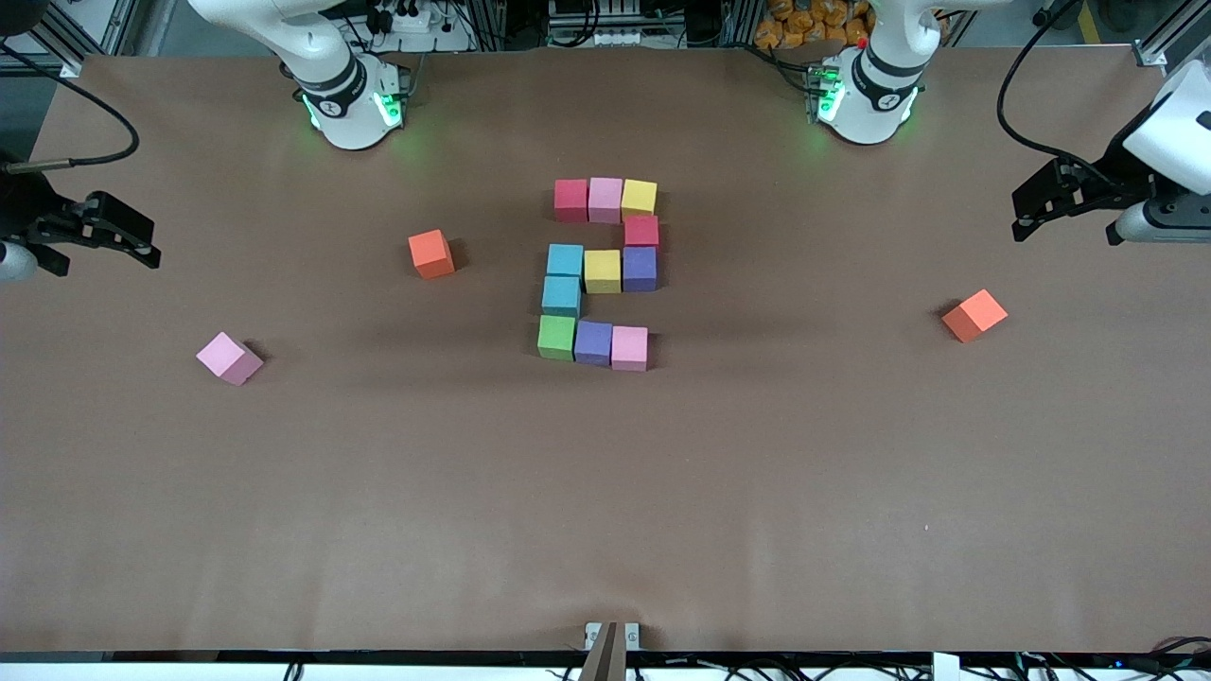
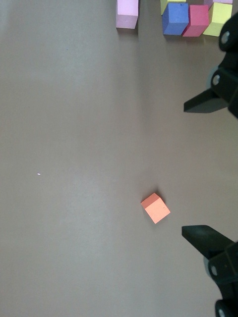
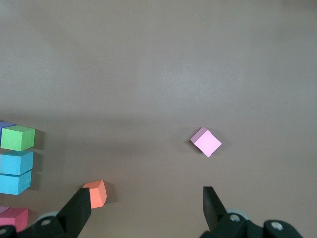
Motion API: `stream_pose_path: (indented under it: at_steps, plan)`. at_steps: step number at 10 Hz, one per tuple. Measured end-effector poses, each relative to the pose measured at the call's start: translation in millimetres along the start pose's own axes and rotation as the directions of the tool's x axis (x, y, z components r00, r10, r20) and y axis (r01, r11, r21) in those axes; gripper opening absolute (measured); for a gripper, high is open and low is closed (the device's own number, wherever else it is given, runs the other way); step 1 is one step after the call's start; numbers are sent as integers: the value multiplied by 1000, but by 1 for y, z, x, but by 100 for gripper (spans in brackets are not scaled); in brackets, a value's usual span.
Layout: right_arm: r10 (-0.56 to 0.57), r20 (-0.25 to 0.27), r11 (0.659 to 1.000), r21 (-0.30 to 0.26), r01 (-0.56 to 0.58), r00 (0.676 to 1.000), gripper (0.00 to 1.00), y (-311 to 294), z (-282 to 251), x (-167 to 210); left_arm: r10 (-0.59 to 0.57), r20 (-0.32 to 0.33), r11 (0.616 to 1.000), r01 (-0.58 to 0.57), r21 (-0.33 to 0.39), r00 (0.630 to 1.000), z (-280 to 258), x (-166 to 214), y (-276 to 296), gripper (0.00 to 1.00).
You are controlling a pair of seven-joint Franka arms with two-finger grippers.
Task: Form number 2 with 11 blocks
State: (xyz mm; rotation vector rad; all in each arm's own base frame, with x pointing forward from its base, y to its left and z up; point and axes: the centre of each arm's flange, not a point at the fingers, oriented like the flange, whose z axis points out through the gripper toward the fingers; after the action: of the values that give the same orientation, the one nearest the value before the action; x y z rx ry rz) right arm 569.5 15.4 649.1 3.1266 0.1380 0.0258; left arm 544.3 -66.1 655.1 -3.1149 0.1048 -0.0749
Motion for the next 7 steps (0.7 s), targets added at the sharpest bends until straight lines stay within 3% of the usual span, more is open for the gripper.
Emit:
stream_pose_path:
  at_steps: [7]
  plan:
    - [2,0,1000,0,-2,1000,100,2,0,0,2,20,1000,-2,0,1000,10,5,0,100]
